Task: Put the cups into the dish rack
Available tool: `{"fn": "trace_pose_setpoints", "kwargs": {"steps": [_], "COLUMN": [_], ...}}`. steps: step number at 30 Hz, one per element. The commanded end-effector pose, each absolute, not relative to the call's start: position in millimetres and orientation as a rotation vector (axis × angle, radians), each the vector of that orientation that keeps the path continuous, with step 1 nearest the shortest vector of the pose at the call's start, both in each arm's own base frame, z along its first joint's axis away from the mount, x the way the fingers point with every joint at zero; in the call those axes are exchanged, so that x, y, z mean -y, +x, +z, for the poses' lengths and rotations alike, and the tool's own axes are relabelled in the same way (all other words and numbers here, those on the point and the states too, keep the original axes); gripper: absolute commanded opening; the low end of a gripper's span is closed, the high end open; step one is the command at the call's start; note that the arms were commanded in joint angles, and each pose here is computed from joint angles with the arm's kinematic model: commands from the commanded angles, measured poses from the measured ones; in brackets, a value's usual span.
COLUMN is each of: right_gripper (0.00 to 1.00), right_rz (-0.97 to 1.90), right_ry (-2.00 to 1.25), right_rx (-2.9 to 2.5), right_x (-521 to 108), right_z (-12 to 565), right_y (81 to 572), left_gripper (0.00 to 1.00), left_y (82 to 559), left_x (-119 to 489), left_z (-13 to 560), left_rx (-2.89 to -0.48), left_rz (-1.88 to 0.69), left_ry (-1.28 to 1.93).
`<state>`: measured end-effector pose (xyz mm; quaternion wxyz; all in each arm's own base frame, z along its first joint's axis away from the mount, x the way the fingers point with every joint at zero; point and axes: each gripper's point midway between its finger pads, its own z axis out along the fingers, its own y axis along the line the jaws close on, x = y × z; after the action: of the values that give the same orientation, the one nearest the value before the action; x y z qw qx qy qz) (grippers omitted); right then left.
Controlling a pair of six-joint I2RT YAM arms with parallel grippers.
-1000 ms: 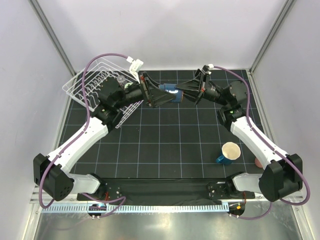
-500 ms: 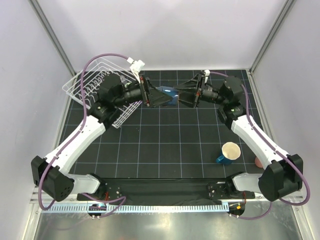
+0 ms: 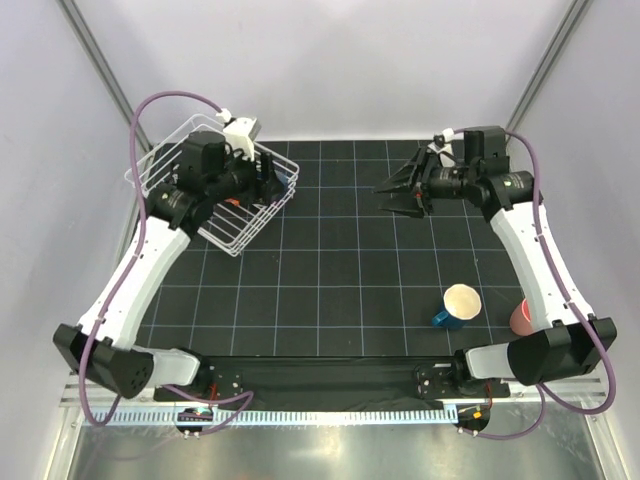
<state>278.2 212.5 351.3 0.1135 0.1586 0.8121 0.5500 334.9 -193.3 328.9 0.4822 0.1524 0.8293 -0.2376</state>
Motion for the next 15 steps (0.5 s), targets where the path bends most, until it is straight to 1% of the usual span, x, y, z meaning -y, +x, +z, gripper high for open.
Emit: {"fn": "trace_pose_setpoints", "kwargs": {"steps": [1,5,10,15], "right_gripper": [0.5,0.5,0.5,0.5], "right_rz": [1.506,1.5,1.509,1.507], "right_ry": [0.4,0.416,0.428,0.432], "right_rx": [-2.495,-2.487,-2.478,-2.466], "right_x": [-195.3,-191.5,-186.3,-180.8], "right_z": [337.3,336.6,334.7,337.4], "right_y": [252.9,250.8,249.0,249.8], "left_gripper": [0.0,0.0,0.0,0.0], "left_y": [355.2,367.0,391.1,402.4], "left_x": [133.8,116.3,100.1,89.7], "left_z": [271.7,234.9,211.8,188.6], "left_rx": [-2.212,-2.288,-2.318,-2.357], "left_rz": [-0.245,-0.183,-0.093,-0.016], "left_ry": [0.409,0.486,0.399,0.351]}}
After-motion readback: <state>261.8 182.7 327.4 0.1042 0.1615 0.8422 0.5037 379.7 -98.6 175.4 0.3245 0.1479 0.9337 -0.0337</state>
